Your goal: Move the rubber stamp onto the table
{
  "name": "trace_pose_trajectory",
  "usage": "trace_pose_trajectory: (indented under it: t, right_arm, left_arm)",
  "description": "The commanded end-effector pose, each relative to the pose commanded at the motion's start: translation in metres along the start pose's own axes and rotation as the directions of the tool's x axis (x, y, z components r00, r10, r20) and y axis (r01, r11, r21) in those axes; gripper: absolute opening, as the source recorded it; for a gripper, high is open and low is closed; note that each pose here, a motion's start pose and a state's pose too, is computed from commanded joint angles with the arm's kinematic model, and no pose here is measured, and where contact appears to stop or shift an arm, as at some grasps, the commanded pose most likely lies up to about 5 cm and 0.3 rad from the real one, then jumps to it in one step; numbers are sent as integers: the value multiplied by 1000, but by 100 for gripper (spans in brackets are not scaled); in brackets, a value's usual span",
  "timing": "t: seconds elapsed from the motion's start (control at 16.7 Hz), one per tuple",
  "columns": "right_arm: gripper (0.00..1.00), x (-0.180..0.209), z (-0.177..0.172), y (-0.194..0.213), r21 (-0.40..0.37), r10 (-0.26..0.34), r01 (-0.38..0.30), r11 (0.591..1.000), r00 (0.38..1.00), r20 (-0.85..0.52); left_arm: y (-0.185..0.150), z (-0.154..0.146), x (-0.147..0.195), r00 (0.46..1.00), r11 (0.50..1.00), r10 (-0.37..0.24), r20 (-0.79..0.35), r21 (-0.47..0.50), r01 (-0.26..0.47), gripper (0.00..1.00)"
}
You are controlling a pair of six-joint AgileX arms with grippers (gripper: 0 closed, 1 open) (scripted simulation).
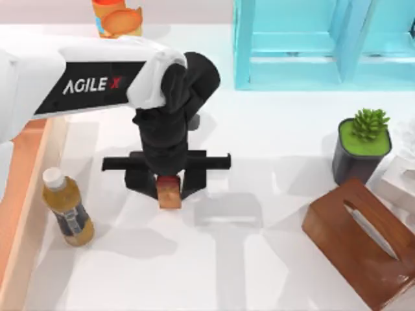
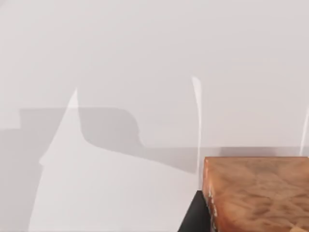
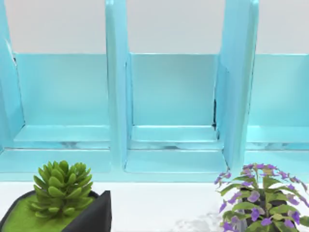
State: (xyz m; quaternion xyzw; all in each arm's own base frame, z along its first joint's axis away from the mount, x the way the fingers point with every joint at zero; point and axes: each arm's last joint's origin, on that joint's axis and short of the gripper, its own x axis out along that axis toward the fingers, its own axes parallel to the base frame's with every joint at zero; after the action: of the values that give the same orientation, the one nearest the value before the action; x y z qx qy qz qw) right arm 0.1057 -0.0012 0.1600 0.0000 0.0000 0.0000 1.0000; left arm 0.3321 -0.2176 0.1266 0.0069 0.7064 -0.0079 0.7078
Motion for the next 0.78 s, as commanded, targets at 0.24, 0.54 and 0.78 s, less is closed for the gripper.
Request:
trace_pose_trajectory:
  t: [0.24,0.54,0.78]
  right_arm:
    - [100,0,0,0,0,0,0,1000,1000,0]
    - [100,0,0,0,0,0,0,1000,1000,0]
    - [100,0,0,0,0,0,0,1000,1000,0]
  left_arm:
    - [0,0,0,1000,1000,0,0,0,0,60]
    - [0,0,0,1000,1000,0,0,0,0,98]
    - [0,0,0,1000,1000,0,0,0,0,100]
